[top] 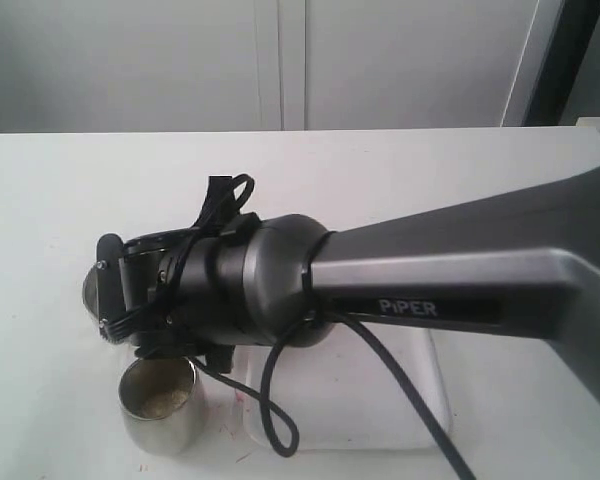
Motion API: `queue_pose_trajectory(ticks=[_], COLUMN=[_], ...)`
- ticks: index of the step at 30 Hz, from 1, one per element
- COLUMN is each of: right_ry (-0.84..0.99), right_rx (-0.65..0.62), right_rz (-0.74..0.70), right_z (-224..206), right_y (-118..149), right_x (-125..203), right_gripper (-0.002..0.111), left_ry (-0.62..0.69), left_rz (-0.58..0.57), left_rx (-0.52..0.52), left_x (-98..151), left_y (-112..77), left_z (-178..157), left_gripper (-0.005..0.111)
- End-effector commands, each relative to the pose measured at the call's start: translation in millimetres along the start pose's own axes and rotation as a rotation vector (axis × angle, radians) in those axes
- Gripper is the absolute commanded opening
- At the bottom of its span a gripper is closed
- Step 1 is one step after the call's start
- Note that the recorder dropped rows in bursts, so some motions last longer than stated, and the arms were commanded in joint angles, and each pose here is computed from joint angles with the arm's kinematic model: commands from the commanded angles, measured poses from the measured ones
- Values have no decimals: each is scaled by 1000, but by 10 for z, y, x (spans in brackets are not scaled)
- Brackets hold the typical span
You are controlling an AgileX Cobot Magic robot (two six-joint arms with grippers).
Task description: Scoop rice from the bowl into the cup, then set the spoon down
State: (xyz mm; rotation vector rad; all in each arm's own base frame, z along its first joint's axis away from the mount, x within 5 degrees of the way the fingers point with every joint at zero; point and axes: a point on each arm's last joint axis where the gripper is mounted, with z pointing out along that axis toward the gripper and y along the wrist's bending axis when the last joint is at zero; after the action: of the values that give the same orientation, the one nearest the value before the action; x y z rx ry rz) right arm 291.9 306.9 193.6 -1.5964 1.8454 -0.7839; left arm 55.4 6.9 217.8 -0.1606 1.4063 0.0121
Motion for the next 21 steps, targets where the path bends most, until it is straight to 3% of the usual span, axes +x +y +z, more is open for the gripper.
queue_pose_trajectory(ticks=[1, 21], right_ry=[1, -26], right_rx=[-15, -144], right_rz=[-12, 64], right_z=[3, -85], right_y=[-10, -30], right_x=[7, -87], right_gripper=[0, 0], left_ry=[-12, -12], left_rz=[-11, -11], left_rx=[6, 6], left_x=[-28, -28], left_y=[-5, -5], left_z=[-2, -2], left_gripper=[14, 14])
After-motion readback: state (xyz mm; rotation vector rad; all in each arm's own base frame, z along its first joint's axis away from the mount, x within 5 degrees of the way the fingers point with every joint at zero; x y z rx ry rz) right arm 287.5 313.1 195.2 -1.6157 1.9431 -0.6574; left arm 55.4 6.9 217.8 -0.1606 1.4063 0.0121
